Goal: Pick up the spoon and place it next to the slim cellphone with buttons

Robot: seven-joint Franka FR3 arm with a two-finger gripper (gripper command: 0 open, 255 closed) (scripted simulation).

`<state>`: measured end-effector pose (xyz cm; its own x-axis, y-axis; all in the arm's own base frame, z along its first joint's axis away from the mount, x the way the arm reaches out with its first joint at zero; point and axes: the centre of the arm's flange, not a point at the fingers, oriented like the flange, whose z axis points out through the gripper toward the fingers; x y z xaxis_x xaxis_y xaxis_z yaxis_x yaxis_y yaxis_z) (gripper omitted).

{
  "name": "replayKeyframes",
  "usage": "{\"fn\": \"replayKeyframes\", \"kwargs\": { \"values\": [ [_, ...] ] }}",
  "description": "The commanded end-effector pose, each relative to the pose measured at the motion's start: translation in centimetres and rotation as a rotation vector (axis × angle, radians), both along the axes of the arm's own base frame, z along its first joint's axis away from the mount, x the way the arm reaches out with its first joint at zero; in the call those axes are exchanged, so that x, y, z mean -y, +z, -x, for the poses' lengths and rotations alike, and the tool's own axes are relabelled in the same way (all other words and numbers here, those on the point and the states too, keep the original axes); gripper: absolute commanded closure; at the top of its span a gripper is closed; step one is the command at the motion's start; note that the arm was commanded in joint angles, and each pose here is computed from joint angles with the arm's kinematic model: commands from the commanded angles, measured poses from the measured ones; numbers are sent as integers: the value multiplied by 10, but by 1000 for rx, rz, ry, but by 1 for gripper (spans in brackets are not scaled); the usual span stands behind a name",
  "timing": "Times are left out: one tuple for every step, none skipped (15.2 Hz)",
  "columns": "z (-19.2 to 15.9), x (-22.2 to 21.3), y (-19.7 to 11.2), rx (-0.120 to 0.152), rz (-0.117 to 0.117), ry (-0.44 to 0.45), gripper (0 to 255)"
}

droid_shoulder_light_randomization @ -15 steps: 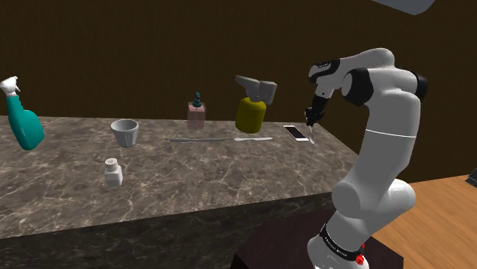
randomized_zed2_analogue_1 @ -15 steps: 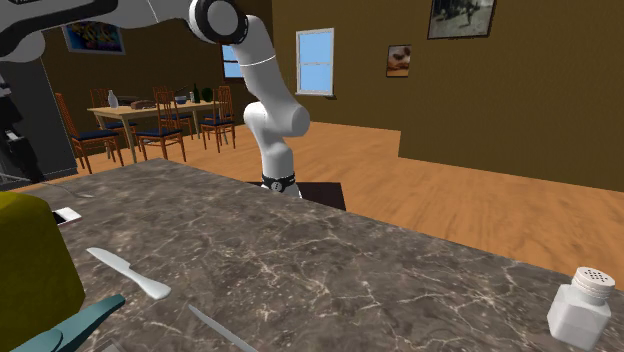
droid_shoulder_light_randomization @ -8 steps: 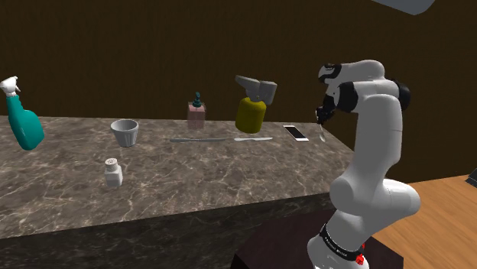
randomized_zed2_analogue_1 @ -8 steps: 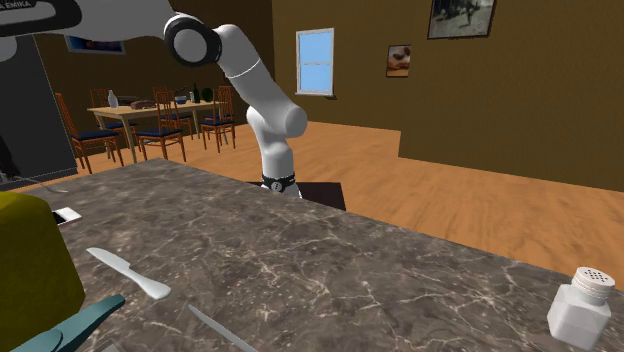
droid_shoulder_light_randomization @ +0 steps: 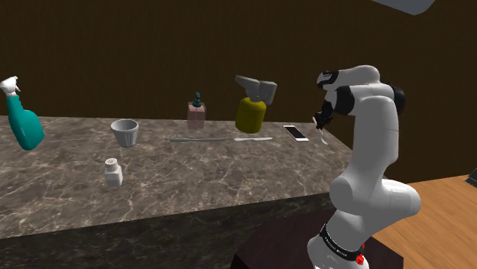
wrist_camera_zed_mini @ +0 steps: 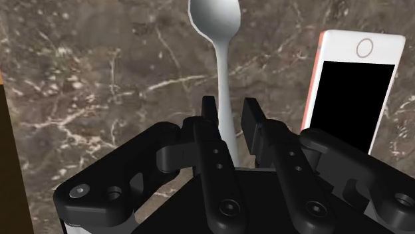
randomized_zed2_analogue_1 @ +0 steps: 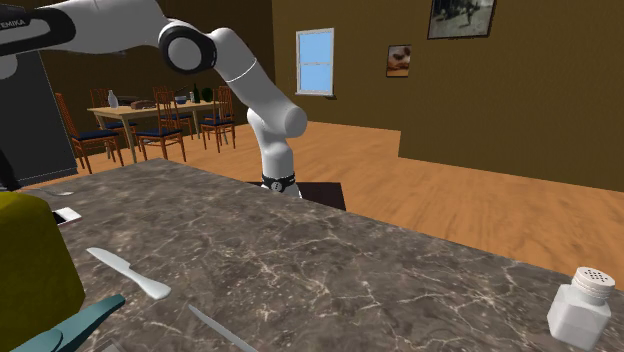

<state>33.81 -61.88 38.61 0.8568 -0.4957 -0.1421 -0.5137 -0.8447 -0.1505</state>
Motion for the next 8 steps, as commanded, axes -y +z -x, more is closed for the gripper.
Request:
{"fn": "replayKeyframes", "kwargs": {
  "values": [
    [1,0,-12,0,0,0,255],
    [1,0,-17,0,0,0,255],
    [1,0,-22,0,0,0,255],
    [1,0,-27,0,0,0,255],
    [1,0,-33,0,0,0,255],
    [1,0,-38,0,0,0,255],
    [1,0,-40,0,0,0,255],
    [1,0,-40,0,0,0,255]
  ]
}}
